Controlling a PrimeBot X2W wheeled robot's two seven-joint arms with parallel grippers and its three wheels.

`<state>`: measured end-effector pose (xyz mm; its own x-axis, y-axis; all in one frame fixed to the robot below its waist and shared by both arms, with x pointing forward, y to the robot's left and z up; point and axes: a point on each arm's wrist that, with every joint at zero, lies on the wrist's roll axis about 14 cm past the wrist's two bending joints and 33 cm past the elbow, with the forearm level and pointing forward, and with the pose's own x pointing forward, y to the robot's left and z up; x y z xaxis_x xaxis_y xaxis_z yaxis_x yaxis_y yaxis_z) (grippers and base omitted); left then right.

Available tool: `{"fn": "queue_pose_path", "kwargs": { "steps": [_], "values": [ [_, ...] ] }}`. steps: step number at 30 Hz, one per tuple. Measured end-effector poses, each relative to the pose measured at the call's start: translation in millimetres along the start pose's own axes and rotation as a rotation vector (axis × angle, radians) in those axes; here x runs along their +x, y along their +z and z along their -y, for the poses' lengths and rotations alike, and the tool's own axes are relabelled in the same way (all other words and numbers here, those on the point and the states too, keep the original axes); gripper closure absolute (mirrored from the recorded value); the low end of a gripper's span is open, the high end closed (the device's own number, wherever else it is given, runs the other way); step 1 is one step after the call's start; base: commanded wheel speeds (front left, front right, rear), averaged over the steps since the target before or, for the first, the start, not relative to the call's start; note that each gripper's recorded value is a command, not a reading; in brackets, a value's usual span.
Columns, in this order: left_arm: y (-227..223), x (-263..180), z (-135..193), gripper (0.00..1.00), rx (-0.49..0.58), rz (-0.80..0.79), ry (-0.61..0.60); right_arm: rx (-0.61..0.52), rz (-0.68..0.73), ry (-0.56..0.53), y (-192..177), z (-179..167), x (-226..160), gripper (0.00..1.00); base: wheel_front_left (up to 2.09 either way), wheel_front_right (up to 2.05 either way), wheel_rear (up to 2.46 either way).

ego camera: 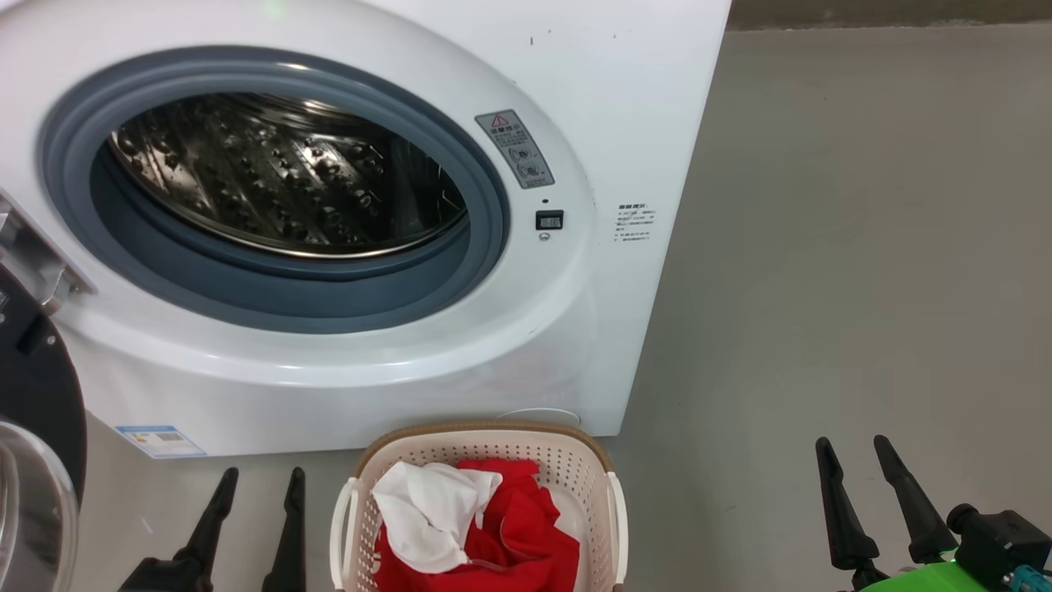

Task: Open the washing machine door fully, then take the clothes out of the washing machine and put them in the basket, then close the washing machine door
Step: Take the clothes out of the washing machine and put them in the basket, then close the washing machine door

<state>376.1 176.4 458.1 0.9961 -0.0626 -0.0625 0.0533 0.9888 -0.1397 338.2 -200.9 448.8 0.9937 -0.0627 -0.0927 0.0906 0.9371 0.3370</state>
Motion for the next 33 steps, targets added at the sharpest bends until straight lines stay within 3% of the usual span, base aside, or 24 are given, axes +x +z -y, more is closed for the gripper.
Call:
{"fn": "queue_pose_path", "kwargs": {
  "steps": [10,25,33],
  "values": [
    [-2.5,0.0,-1.3,0.0,0.0,-0.008,0.004,0.0,-0.006,-0.001,-1.6,0.3,0.9,0.0,-0.2,0.2,0.0],
    [-2.7,0.6,-2.5,0.0,-0.003,-0.007,0.01,-0.002,-0.013,0.001,-3.8,-0.3,2.7,0.0,-1.34,1.34,0.0],
    [-1.1,-0.2,-2.6,0.0,-0.004,-0.003,0.011,-0.002,-0.008,0.003,-2.5,-1.0,2.5,0.0,-0.5,0.5,0.0]
  ]
}}
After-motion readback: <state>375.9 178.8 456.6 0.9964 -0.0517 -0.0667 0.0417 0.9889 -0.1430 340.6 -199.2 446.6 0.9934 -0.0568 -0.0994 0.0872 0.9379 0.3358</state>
